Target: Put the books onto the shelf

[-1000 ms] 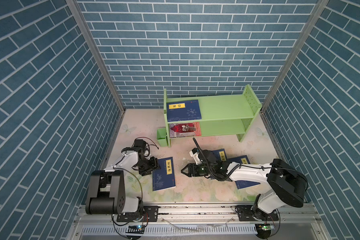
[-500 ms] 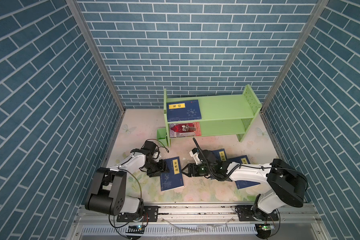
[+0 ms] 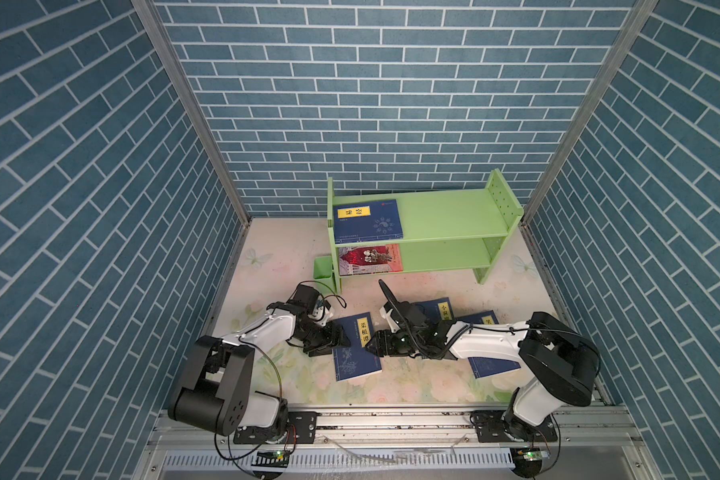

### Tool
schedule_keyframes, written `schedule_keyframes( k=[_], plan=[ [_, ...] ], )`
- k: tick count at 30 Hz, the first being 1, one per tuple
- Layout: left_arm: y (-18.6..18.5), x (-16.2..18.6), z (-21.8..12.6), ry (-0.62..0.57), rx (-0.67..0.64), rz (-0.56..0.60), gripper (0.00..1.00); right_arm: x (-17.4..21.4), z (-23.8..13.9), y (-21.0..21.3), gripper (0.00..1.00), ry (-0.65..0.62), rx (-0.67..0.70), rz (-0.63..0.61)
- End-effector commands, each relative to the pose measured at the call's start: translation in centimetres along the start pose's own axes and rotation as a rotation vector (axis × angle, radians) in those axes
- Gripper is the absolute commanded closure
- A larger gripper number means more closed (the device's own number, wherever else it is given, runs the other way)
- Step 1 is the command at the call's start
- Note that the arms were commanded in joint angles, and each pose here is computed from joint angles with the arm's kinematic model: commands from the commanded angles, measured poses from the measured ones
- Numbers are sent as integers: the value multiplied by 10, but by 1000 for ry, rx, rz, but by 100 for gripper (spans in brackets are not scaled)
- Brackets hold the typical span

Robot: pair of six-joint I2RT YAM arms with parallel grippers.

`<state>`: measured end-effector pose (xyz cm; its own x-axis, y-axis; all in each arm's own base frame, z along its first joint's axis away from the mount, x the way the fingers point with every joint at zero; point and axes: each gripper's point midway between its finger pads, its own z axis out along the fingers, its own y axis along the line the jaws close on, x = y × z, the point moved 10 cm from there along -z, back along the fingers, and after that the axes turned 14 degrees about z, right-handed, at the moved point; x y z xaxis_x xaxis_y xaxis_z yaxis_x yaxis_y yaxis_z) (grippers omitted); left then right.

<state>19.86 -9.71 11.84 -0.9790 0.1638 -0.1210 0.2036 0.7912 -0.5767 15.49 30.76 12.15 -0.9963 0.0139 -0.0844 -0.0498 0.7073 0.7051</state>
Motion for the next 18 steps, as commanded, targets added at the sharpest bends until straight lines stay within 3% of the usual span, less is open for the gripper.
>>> schedule_keyframes(
  k=[1,7,12,18],
  plan=[
    [-1,2,-1,-14,-5,10,26,-3,7,4,34,19,-14,-4],
    [0,3,-2,-28,-18,-1,25,-4,13,8,37,46,-39,-6],
    [-1,3,-2,-36,-10,-1,29,-5,9,18,47,55,-79,-11],
    [-1,3,0,-38,14,-7,29,-3,11,27,53,101,-155,-10]
  ],
)
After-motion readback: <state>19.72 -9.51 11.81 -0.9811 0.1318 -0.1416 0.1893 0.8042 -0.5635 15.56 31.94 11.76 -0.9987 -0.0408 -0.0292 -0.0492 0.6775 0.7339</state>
